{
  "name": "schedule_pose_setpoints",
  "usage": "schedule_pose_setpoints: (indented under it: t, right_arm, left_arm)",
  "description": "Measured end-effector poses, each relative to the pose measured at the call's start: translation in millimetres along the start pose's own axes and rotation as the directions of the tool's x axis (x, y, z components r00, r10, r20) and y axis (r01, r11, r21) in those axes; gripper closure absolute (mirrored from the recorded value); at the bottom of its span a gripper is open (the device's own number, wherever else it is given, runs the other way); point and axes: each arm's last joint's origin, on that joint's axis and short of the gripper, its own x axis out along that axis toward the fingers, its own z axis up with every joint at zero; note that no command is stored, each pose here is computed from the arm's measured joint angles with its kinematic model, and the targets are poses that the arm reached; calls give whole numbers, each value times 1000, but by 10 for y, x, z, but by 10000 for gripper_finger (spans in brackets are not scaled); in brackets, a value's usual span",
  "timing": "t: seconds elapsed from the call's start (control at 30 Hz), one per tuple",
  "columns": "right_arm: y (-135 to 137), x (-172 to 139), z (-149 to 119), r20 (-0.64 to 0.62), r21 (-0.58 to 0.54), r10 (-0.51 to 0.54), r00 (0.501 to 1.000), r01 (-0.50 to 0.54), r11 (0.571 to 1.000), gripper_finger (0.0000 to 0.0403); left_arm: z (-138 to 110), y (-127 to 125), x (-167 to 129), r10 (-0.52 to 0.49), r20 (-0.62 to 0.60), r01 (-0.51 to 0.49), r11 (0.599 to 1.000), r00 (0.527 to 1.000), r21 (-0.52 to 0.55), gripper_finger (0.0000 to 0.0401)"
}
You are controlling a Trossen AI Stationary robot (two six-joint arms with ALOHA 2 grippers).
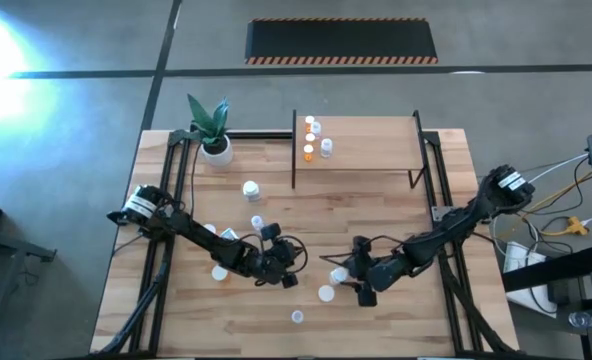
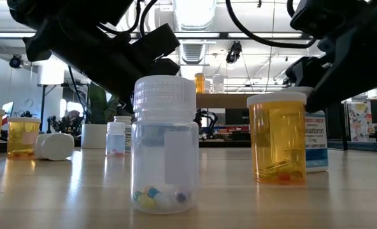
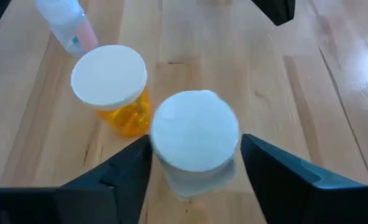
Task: Pick and place medicine bottles onto shelf by color
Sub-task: Put the white pill bottle on the shelf
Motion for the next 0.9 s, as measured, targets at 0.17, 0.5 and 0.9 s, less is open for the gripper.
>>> schedule_pose_setpoints:
  t: [0.17, 0.5, 0.9]
  right_arm:
    - [15, 2, 31, 5, -26, 9, 1000, -9, 1000, 239]
    - [-124, -432, 412, 101, 14, -115, 988, 114, 993, 257]
    - [-1728, -1583, 1016, 48, 66, -554, 831, 551, 832, 263]
  left_arm:
    - [1, -1, 0, -1, 1, 1, 1000, 1000, -1, 398]
    - [1, -1, 0, -1, 1, 1, 1000, 1000, -1, 398]
    - [11, 1, 4, -1, 8, 1, 1000, 1000, 18, 398]
